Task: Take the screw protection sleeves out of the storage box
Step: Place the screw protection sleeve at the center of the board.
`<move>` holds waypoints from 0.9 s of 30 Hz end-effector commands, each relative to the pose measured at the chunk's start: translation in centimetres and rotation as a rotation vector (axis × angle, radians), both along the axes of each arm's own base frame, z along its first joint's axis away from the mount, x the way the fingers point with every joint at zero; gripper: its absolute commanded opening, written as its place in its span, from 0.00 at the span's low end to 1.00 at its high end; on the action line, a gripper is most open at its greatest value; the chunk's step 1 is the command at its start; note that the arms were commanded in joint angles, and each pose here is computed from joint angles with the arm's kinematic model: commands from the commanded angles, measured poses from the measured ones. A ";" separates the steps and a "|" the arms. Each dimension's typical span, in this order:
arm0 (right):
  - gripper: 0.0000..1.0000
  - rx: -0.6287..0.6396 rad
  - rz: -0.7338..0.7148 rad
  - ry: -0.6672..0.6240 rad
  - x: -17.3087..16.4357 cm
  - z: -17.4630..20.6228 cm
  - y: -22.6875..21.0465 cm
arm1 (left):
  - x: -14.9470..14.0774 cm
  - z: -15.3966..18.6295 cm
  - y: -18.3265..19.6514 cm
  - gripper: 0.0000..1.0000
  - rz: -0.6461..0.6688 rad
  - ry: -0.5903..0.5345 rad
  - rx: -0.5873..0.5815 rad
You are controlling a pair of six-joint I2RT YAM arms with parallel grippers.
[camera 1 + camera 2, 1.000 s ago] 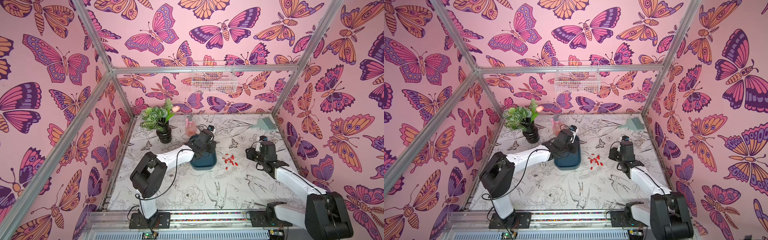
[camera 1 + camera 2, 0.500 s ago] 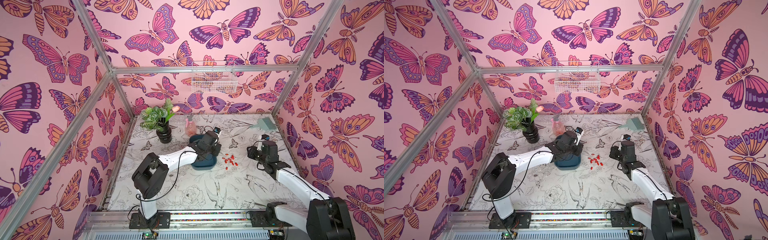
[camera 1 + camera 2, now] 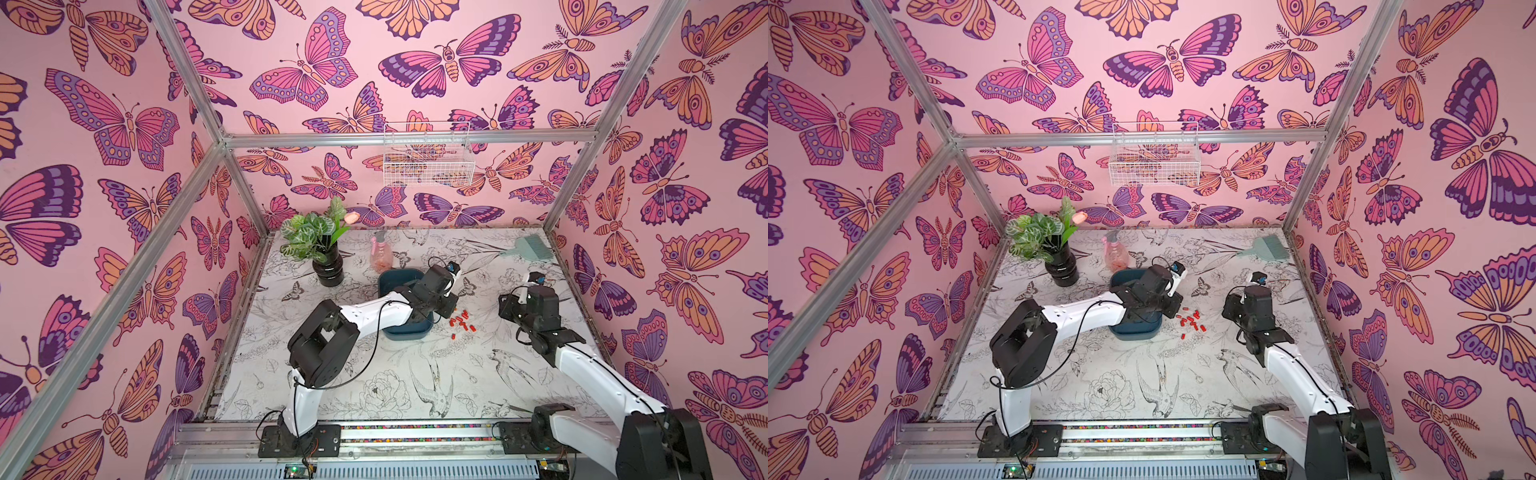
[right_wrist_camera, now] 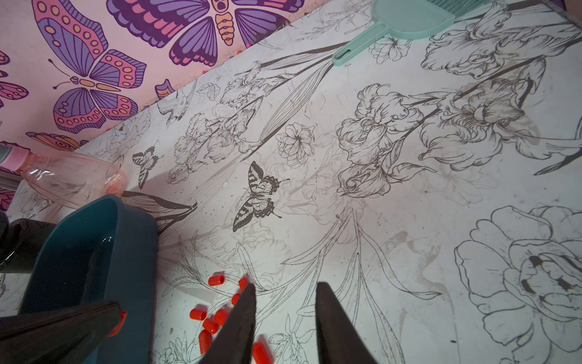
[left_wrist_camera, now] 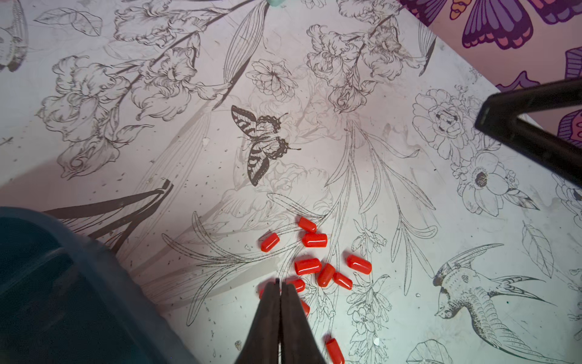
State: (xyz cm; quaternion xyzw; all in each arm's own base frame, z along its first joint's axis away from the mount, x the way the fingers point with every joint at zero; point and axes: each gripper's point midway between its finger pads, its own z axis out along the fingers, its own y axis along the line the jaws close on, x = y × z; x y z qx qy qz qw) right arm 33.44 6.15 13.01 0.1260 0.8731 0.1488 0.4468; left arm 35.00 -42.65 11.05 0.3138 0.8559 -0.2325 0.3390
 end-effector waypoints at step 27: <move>0.37 0.020 -0.031 0.007 0.2 -0.4 -1.0 | -0.1 -6.1 -2.2 0.11 -0.042 0.132 0.141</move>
